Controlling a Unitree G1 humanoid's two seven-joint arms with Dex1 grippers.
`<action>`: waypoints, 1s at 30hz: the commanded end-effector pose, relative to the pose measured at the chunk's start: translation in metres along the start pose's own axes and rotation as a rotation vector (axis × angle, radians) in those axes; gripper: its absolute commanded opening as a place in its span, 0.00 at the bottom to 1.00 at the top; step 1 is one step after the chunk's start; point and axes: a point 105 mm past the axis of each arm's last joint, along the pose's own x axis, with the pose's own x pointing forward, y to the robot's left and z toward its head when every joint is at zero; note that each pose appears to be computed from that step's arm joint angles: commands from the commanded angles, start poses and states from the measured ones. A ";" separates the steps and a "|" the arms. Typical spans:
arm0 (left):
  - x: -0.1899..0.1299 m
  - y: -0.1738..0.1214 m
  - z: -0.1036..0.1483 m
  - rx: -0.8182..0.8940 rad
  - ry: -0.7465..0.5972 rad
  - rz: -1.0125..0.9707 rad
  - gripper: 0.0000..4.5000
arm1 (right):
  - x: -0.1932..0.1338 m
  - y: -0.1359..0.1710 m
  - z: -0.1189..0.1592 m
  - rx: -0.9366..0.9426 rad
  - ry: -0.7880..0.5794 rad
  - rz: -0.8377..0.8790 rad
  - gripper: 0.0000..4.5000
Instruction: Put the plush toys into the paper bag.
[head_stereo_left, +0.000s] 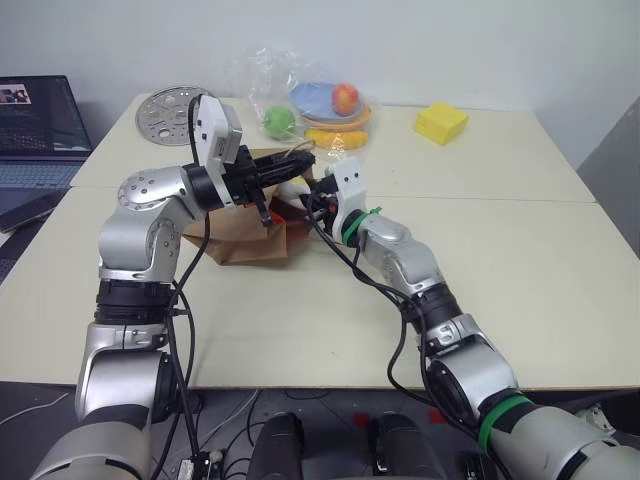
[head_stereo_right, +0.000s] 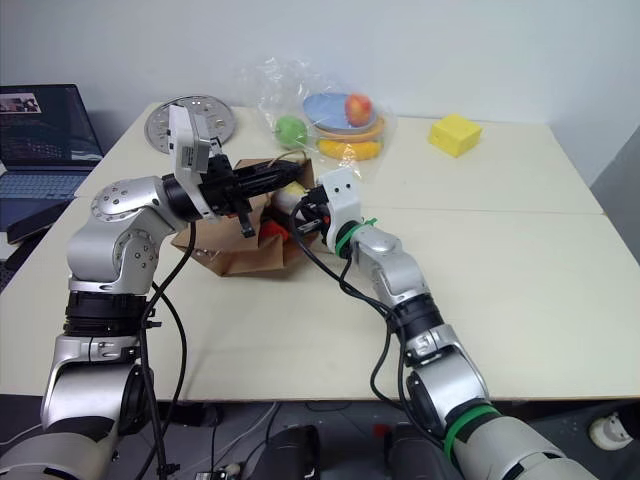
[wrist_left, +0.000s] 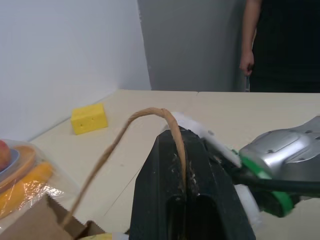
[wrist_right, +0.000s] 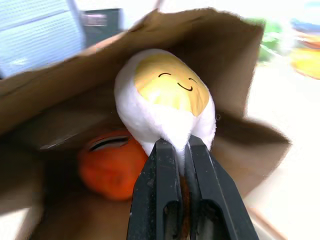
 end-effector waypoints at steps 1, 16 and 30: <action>0.001 -0.007 0.013 0.033 -0.030 -0.030 0.00 | 0.005 0.000 -0.011 -0.007 0.031 -0.003 0.00; 0.001 -0.007 0.014 0.032 -0.034 -0.031 0.00 | -0.012 -0.009 -0.012 -0.076 0.038 0.067 0.73; 0.001 -0.007 0.012 0.030 -0.032 -0.031 0.00 | -0.098 0.014 -0.024 -0.232 0.145 0.295 0.99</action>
